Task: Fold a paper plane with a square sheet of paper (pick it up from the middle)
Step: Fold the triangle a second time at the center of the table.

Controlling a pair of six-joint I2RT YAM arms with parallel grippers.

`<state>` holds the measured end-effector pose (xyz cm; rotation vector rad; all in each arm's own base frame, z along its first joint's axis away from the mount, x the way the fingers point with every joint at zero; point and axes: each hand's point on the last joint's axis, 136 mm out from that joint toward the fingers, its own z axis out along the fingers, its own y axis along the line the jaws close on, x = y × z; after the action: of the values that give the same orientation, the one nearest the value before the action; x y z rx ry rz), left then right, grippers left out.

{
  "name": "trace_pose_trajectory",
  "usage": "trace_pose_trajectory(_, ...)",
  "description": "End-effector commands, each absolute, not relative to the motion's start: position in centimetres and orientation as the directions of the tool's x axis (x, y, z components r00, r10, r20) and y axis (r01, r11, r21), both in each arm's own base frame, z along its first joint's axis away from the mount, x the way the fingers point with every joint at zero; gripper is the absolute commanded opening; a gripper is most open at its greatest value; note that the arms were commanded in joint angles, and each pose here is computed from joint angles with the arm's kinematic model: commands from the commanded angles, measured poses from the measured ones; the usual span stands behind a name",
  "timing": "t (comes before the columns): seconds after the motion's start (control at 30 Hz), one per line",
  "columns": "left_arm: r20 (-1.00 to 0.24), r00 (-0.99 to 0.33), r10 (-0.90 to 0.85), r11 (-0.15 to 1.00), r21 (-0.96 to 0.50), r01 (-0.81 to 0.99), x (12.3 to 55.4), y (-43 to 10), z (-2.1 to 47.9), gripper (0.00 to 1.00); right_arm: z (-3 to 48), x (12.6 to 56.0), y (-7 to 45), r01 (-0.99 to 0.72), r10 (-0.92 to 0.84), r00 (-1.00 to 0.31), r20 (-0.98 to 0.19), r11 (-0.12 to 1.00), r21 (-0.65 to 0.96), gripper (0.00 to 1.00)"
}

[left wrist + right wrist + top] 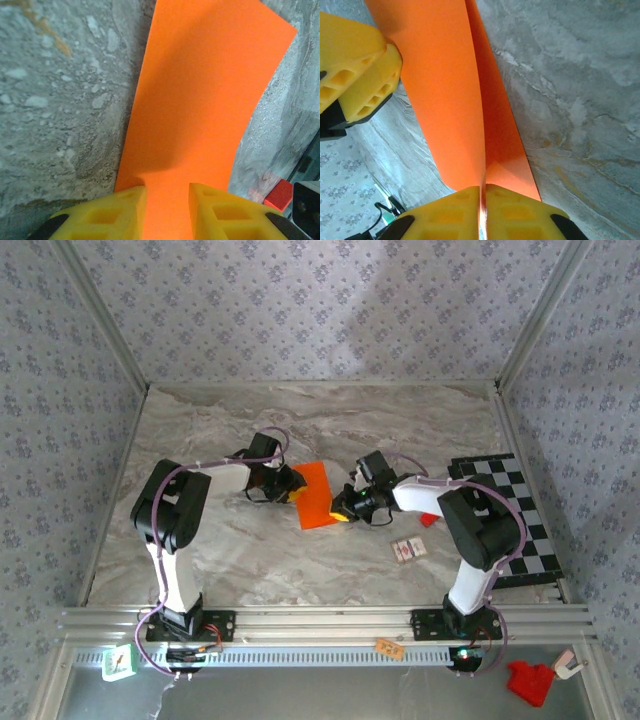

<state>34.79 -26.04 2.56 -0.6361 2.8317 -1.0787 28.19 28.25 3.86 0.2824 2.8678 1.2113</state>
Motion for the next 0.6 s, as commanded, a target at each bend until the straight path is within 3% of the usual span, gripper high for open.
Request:
trace_pose_trajectory(0.0,0.119,-0.918,-0.377,0.689,-0.627,-0.364,34.2,-26.1,1.2,0.31,3.8,27.8,28.4,0.181,0.165,-0.982,0.091,0.690,0.701,0.06)
trace_pose_trajectory(0.23,-0.036,-0.946,-0.322,0.649,-0.736,-0.193,37.2,-27.4,6.3,0.39,4.4,27.9,27.7,0.174,0.177,-0.982,0.067,0.708,0.685,0.02)
trace_pose_trajectory(0.57,0.012,-0.950,-0.311,0.670,-0.706,-0.229,37.1,-27.4,3.4,0.36,4.9,27.5,27.2,0.179,0.187,-0.980,0.062,0.711,0.680,0.02)
